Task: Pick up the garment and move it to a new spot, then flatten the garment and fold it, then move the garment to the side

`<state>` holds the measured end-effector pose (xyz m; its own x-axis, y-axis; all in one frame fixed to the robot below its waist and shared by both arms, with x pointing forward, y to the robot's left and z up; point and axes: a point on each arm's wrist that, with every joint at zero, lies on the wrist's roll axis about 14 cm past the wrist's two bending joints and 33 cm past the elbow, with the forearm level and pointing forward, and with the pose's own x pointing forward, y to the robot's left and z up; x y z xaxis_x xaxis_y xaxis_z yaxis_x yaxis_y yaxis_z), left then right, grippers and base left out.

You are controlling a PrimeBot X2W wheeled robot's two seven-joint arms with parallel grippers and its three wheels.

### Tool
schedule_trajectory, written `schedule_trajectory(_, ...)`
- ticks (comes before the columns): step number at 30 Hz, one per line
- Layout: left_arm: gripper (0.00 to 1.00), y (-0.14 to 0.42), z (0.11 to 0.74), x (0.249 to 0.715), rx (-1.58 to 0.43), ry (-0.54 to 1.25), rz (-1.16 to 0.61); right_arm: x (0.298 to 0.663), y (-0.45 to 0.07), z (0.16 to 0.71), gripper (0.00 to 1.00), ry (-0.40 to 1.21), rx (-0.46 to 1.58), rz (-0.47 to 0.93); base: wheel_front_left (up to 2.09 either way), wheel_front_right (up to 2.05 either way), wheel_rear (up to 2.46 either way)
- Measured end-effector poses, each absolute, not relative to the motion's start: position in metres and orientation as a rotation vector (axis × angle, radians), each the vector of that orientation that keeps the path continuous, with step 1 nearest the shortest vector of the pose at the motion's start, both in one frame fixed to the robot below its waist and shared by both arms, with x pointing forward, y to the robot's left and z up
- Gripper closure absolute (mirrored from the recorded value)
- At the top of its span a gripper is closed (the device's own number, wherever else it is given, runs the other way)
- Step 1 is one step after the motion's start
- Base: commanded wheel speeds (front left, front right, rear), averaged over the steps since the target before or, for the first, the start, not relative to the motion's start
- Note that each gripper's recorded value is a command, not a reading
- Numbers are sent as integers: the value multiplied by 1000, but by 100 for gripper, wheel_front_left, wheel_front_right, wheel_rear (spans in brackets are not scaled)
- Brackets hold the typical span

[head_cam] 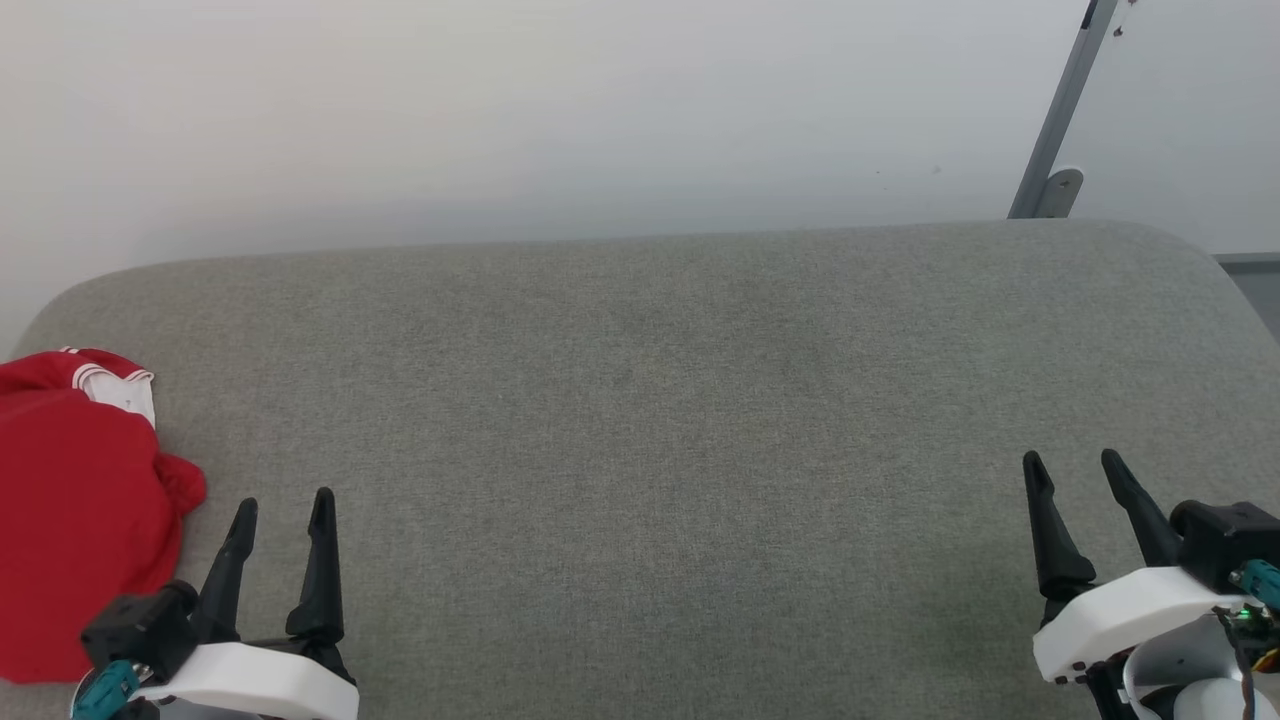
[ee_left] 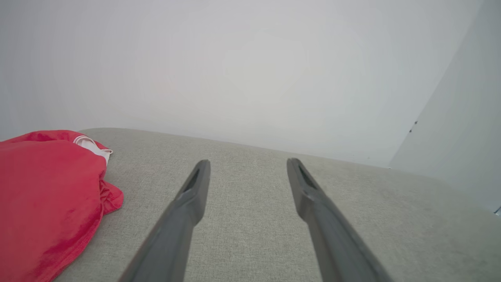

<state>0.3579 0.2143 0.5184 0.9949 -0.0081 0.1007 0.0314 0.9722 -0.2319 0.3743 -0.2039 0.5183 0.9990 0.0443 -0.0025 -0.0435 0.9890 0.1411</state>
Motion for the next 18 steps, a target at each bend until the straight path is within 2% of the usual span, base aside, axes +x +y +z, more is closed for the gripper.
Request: schedule_trajectory(18, 0, 213, 523, 354, -151, -124, -38, 373, -202, 525, 0, -18, 45, 56, 0, 0, 0)
